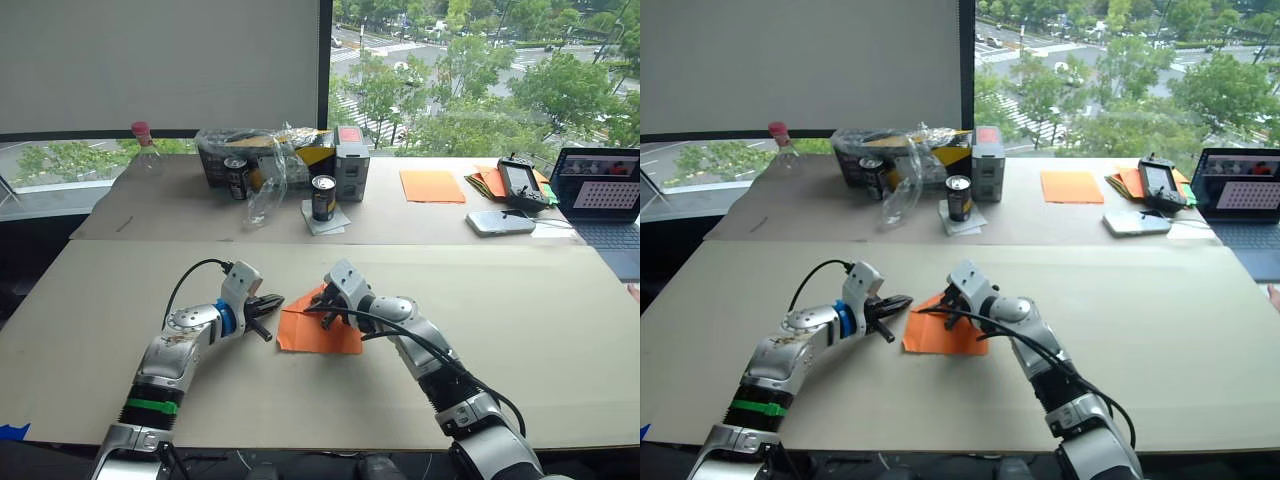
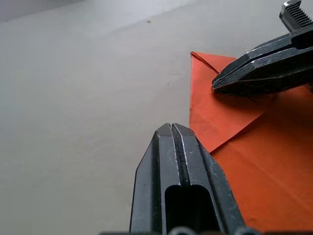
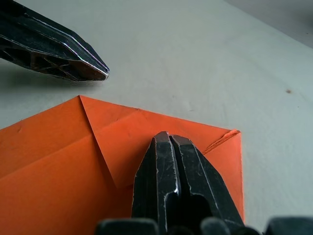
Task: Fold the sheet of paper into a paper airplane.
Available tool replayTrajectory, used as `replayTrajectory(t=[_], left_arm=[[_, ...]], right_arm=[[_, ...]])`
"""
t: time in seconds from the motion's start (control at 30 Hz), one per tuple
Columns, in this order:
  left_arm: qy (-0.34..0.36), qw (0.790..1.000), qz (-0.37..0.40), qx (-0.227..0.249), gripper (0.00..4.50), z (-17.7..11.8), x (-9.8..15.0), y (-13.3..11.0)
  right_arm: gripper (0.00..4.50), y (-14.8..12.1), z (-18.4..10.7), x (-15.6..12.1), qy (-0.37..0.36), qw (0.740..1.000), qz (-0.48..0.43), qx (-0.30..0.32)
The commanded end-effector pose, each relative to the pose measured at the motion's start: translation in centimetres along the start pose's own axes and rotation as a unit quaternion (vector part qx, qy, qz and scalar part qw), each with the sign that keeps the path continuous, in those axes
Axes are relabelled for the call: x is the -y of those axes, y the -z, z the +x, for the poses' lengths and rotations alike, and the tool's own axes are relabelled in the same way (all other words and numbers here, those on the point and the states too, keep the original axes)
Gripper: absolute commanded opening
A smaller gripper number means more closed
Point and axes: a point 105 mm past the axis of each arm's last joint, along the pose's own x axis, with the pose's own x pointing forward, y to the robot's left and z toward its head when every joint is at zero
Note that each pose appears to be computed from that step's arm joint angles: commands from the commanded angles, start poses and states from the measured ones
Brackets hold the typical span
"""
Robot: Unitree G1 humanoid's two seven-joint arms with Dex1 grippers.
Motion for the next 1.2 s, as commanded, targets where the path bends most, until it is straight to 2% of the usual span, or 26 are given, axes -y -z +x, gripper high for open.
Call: replayTrajectory(t=[0.03,0.27,0.5,0.57,0.7,0.9,1.03,1.2], left_arm=[[0.039,0.998,0.039,0.008,0.02,1.2,1.4,-1.0],[0.062,0.996,0.057,-0.043,0.02,3.2,2.1,1.0],[0.075,0.994,0.066,-0.051,0.02,3.9,1.9,1.2],[0.081,0.993,0.067,-0.049,0.02,4.1,2.0,1.1],[0.090,0.993,0.067,-0.045,0.02,4.8,2.3,0.9],[0.090,0.993,0.062,-0.039,0.02,5.2,2.4,0.8],[0.115,0.991,0.050,-0.035,0.02,4.1,2.0,-0.4],[0.137,0.990,0.043,-0.012,0.02,2.9,1.1,-3.7]], right_arm=[[0.00,2.2,-0.6,0.2,0.012,0.999,0.030,-0.035],[0.00,2.6,-2.7,1.2,0.062,0.996,0.059,-0.022],[0.00,0.0,-6.2,2.6,0.115,0.989,0.081,0.041],[0.00,-0.2,-7.4,2.9,0.125,0.989,0.066,0.037],[0.00,1.5,-10.7,4.1,0.143,0.989,0.019,-0.020],[0.00,3.0,-12.1,3.7,0.121,0.991,0.010,-0.059],[0.00,3.1,-12.7,1.8,0.071,0.996,0.000,-0.061],[0.00,3.7,-13.6,1.5,0.075,0.995,-0.002,-0.072]])
